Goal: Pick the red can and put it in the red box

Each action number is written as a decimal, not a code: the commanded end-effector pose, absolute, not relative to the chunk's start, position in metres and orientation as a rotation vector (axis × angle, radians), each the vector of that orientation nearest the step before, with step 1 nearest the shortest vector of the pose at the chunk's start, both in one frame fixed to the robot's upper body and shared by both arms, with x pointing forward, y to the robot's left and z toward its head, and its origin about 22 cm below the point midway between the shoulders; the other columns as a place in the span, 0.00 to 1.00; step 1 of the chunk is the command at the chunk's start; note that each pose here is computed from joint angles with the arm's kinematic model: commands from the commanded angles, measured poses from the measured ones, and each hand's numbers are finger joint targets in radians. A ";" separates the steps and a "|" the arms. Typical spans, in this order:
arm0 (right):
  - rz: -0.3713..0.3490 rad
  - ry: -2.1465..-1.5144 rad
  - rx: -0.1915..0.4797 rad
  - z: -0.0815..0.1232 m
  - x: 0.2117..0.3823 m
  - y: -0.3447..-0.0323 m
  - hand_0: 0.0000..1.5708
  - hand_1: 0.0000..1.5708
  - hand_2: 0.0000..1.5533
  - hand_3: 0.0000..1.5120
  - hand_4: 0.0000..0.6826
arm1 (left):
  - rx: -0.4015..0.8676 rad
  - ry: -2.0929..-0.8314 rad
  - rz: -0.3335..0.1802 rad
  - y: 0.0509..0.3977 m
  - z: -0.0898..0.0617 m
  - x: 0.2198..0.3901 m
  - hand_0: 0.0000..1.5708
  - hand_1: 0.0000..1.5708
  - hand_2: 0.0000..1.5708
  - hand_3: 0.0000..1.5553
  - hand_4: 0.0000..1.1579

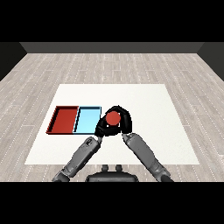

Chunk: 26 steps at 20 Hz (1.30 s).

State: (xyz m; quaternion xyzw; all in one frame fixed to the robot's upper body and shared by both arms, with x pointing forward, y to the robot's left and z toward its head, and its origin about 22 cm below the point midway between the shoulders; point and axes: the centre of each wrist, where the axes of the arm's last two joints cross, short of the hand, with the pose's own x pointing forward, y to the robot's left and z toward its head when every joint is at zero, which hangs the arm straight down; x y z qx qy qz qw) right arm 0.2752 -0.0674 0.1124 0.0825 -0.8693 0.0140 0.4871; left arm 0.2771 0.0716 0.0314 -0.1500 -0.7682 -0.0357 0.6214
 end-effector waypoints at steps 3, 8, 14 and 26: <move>0.026 -2.107 0.223 0.112 0.287 -0.069 1.00 1.00 0.95 0.93 0.91 | -0.276 -1.740 -0.027 0.053 0.026 0.271 1.00 1.00 1.00 0.97 0.96; 0.033 -2.112 0.232 0.111 0.259 -0.051 1.00 1.00 0.95 0.93 0.93 | -0.282 -1.725 -0.039 0.063 0.019 0.282 1.00 1.00 1.00 0.96 0.97; 0.018 -2.114 0.222 0.106 0.276 -0.081 1.00 1.00 0.94 0.92 0.92 | -0.259 -1.772 -0.016 0.075 0.025 0.293 1.00 1.00 1.00 0.96 0.98; 0.145 -2.056 0.110 0.098 0.280 -0.057 0.00 0.00 0.00 0.00 0.00 | -0.206 -1.795 -0.024 0.070 0.039 0.282 1.00 1.00 1.00 0.96 0.97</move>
